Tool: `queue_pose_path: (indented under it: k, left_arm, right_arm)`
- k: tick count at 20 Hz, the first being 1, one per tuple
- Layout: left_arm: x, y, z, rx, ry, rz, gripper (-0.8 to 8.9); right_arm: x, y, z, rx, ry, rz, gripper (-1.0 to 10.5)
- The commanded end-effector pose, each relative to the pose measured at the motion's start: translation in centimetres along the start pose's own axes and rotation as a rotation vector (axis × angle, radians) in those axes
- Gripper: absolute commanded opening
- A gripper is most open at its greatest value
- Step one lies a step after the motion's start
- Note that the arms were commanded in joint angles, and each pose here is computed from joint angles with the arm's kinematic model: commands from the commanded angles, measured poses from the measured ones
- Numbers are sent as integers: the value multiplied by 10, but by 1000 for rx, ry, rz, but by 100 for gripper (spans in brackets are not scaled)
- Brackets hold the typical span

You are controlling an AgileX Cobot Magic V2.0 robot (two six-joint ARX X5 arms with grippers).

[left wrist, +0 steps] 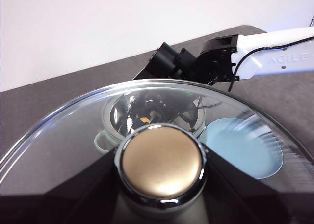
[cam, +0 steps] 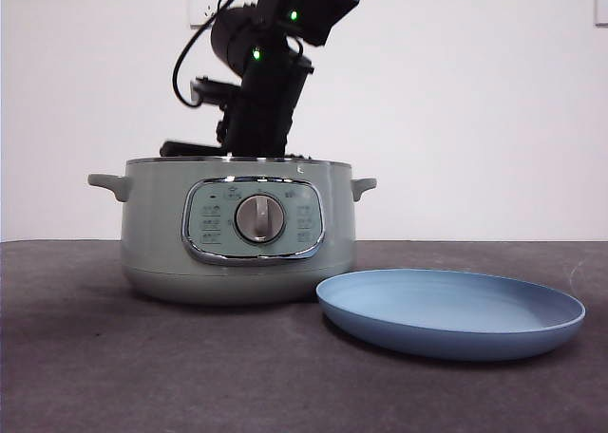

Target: Take the corn out from the steamer,put the corn on the plate,close the lid

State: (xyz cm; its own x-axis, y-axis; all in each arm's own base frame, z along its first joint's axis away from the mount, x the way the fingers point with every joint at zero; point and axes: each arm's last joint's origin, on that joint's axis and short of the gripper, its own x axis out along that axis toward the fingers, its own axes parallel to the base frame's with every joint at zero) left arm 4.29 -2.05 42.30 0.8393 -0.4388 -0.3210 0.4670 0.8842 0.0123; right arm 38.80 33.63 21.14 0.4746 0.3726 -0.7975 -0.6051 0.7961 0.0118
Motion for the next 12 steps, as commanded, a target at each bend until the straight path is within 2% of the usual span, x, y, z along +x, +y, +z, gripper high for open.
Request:
queue_pose_path:
  k: [1,2,4,5,8,12]
  left_arm:
    - [-7,0,6,18,-66,0,-8]
    - [-7,0,5,18,-63,0,-8]
    - [-7,0,5,18,-62,0,-8]
    - [-7,0,5,18,-62,0,-8]
    - [-7,0,4,17,-52,1,-8]
    - [-7,0,4,16,-49,-1,-8]
  right_arm:
    - [11,6,-6,-14,24,6,438]
    - [11,6,-6,-14,26,7,338]
    - [11,6,-6,-14,26,12,24]
    - [11,6,-6,-14,26,14,-15]
    - [2,6,0,-13,-8,10,-13]
    - [-86,5,31,-7,-187,17,-13]
